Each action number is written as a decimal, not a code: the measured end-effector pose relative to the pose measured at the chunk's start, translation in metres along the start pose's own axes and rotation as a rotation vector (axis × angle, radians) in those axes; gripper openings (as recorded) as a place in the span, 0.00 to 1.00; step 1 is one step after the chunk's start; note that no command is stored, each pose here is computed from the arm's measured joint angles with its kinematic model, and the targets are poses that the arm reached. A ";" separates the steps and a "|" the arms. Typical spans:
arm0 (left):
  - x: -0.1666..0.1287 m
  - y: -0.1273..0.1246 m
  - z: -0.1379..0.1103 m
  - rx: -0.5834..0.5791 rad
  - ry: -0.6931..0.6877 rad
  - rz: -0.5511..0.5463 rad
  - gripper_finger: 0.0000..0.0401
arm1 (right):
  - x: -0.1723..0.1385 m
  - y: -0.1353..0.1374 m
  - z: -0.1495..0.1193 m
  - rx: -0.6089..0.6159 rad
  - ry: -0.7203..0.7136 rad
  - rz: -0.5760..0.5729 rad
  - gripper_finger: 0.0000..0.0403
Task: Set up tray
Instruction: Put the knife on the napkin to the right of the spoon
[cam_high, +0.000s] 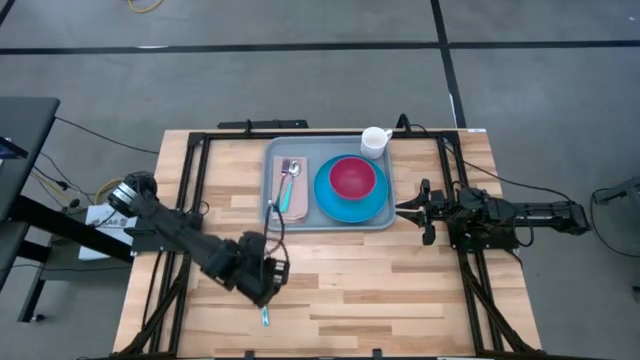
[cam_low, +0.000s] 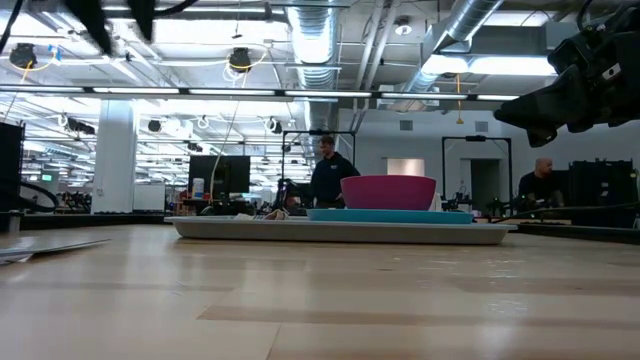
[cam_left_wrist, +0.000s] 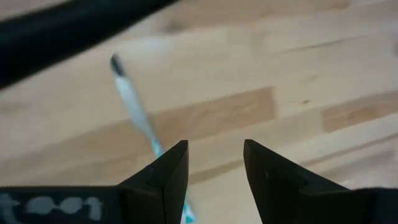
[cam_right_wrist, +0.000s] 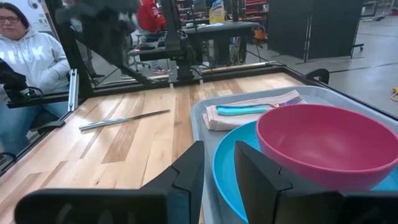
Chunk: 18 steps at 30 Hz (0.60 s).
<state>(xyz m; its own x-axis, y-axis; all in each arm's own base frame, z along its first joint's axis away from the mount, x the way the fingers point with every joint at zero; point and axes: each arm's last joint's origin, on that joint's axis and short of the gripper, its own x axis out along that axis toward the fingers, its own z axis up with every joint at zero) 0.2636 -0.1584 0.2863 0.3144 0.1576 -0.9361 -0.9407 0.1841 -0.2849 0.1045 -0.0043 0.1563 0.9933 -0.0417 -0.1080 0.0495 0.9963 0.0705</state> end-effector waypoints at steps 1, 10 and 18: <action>0.004 0.003 -0.006 -0.015 0.013 0.013 0.35 | 0.000 0.000 0.000 0.000 0.000 0.000 0.20; 0.053 0.012 -0.039 -0.110 0.153 0.011 0.35 | 0.000 0.000 0.000 0.000 -0.001 0.000 0.20; 0.092 0.010 -0.059 -0.123 0.259 0.144 0.35 | 0.000 0.000 0.000 0.000 -0.001 0.001 0.20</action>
<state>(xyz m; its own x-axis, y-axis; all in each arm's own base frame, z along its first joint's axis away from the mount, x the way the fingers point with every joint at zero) 0.2752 -0.1995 0.1853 0.1491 -0.0815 -0.9855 -0.9865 0.0568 -0.1539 0.1044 -0.0043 0.1568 0.9934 -0.0410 -0.1072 0.0487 0.9963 0.0702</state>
